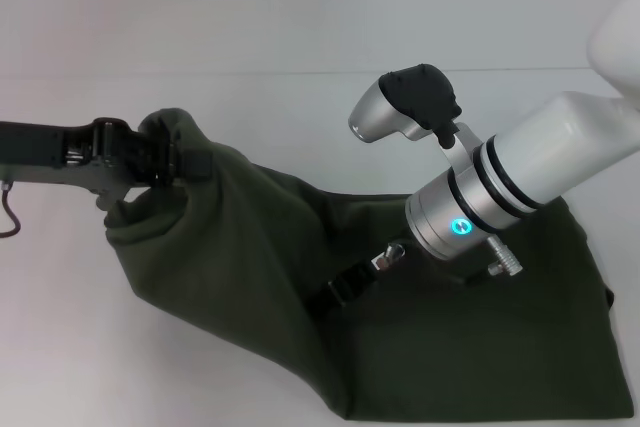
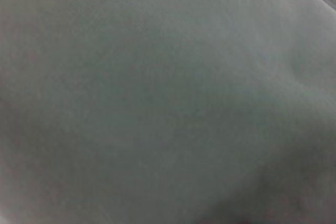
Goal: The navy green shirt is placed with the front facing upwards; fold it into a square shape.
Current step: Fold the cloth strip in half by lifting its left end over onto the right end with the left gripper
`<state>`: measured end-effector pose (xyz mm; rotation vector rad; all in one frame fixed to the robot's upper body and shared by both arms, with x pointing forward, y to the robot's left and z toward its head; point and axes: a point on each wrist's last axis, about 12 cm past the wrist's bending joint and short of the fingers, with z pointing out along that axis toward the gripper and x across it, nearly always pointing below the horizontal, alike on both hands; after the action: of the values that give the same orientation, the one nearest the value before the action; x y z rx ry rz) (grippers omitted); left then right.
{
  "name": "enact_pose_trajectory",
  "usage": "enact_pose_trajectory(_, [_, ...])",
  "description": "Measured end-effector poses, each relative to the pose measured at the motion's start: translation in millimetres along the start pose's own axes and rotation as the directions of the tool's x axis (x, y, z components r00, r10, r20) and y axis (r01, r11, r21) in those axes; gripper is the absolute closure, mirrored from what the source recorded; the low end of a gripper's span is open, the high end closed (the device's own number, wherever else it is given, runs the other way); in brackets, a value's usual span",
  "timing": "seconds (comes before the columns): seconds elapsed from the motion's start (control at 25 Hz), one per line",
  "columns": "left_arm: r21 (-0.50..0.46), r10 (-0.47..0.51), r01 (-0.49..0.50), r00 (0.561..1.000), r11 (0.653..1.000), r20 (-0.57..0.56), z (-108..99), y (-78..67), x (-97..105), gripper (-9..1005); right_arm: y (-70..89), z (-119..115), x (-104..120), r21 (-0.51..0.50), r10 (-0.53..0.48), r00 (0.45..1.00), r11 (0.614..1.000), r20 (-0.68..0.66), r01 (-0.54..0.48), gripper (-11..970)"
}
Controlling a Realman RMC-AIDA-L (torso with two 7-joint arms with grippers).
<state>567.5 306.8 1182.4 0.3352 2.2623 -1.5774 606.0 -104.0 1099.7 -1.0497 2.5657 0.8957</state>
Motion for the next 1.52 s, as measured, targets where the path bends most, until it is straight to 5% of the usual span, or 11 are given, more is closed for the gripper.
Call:
enact_pose_trajectory(0.88, [0.031, 0.055, -0.056, 0.998, 0.998, 0.032, -4, -2.9, -1, 935, 2.0, 14, 14, -0.173, 0.296, 0.949, 0.945, 0.104, -0.276, 914])
enact_pose_trajectory(1.52, [0.09, 0.09, -0.095, 0.995, 0.991, 0.053, -6, -9.5, -3, 934, 8.5, 19, 7, -0.245, 0.358, 0.919, 0.917, 0.162, -0.314, 914])
